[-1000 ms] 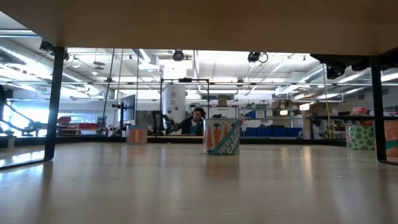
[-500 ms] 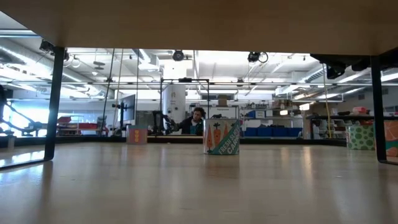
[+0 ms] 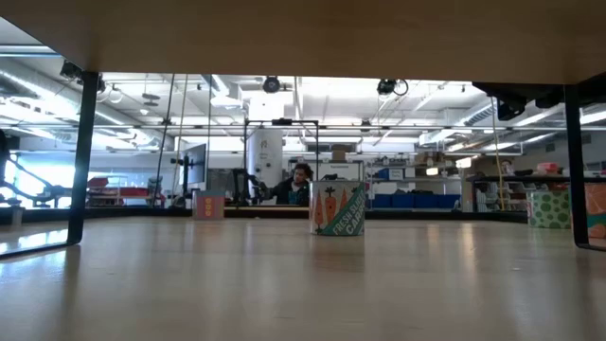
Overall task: Pick and place cans onto a shelf
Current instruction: Put the left canned peaches on the shelf
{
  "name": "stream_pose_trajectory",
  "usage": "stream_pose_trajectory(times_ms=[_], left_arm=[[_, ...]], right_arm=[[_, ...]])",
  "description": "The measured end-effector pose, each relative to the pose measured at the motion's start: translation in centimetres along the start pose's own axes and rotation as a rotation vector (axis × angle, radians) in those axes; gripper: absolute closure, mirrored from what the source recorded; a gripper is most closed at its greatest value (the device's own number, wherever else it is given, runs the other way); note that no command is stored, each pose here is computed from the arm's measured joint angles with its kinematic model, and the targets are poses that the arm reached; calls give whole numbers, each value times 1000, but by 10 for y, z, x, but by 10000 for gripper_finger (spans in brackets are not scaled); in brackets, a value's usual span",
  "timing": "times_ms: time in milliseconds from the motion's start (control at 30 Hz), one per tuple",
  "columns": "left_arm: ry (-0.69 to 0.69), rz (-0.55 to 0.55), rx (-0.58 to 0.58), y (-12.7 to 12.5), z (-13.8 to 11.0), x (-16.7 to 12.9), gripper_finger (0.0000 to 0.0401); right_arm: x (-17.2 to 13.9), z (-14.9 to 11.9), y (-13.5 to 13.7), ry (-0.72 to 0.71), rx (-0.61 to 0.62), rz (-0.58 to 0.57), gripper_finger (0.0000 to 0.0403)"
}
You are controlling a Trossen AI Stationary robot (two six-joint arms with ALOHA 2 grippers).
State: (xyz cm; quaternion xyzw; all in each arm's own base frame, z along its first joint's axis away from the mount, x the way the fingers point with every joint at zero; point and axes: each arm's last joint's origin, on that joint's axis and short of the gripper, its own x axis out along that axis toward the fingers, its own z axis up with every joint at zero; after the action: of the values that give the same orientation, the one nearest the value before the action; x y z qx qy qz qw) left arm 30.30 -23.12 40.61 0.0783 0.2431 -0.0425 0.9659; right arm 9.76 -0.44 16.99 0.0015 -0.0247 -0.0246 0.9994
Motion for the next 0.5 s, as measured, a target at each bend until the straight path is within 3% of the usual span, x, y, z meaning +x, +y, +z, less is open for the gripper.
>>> stream_pose_trajectory(times_ms=[233,500], left_arm=[[29,71,38,34,6,8,280],[43,166,-32,94,14,-20,280]], right_arm=[[0,0,0,0,0,0,356],[0,0,0,0,0,0,356]])
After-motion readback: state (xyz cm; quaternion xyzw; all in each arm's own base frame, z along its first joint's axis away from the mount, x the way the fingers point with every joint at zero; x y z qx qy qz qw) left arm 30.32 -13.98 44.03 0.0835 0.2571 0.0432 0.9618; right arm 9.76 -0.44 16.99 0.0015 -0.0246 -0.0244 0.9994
